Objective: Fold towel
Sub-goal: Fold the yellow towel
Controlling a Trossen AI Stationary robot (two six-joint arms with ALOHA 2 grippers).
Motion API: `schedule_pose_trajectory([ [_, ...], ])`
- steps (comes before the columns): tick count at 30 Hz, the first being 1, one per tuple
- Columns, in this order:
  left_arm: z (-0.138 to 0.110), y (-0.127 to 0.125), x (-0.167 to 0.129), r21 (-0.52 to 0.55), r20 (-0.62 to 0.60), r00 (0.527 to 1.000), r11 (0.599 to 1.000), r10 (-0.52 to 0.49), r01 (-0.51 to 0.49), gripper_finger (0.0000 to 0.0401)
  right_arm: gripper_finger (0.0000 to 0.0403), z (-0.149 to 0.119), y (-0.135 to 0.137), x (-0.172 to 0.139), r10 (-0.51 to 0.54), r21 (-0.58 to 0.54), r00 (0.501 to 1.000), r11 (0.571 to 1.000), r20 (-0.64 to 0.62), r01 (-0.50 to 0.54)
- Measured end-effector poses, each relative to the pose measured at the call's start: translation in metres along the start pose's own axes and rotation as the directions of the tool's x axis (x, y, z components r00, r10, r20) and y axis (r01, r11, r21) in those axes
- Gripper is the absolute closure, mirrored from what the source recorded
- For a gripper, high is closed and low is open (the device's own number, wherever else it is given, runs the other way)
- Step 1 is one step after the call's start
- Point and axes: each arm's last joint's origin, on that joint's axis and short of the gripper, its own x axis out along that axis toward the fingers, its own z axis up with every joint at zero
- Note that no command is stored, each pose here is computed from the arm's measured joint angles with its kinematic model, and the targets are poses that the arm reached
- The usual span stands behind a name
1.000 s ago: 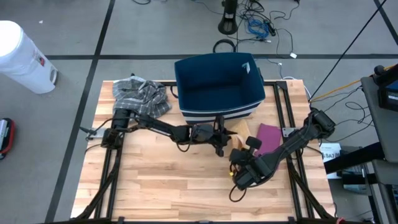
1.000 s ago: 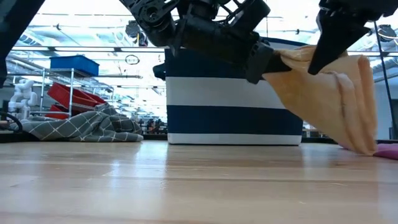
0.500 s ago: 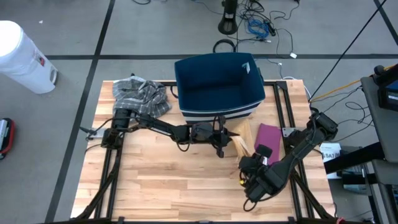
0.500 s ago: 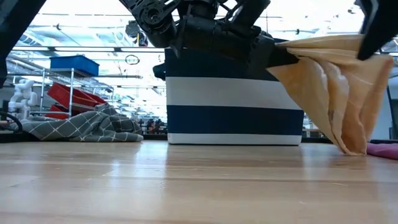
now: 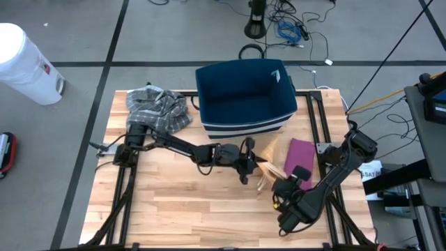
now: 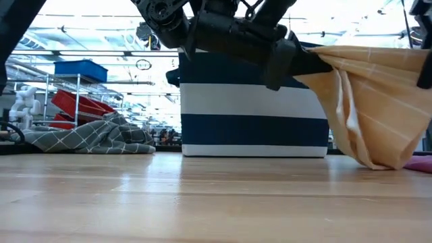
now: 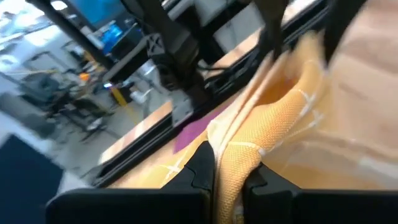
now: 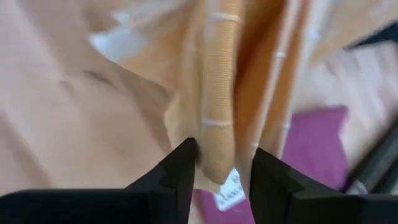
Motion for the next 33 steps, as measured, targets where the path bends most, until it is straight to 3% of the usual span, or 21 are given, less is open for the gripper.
schedule_pose_trajectory([
  [4, 0.002, -0.002, -0.001, 0.076, -0.071, 0.993, 0.994, 0.089, -0.084, 0.0384, 0.0290, -0.004, 0.015, -0.004, 0.118, -0.071, 0.983, 0.992, 0.140, -0.109],
  [9, 0.001, -0.006, -0.001, 0.102, -0.100, 0.992, 0.992, 0.082, -0.072, 0.0384, 0.0288, -0.011, 0.029, -0.012, 0.240, -0.110, 0.944, 0.969, 0.224, -0.220],
  [17, -0.004, -0.012, -0.002, 0.126, -0.170, 0.985, 0.992, 0.036, -0.015, 0.0384, 0.0259, -0.027, 0.025, -0.017, 0.207, 0.006, 0.954, 0.977, 0.218, -0.214],
  [23, -0.004, -0.015, -0.004, 0.128, -0.206, 0.979, 0.992, 0.013, 0.014, 0.0385, 0.0246, -0.025, 0.043, -0.025, 0.351, -0.119, 0.870, 0.936, 0.345, -0.330],
  [30, -0.007, -0.017, -0.004, 0.132, -0.232, 0.973, 0.991, 0.003, 0.028, 0.0385, 0.0239, -0.024, 0.040, -0.022, 0.332, -0.129, 0.896, 0.943, 0.294, -0.307],
  [33, -0.007, -0.018, -0.005, 0.128, -0.236, 0.972, 0.991, -0.007, 0.038, 0.0385, 0.0235, -0.024, 0.043, -0.024, 0.362, -0.166, 0.882, 0.931, 0.302, -0.325],
])
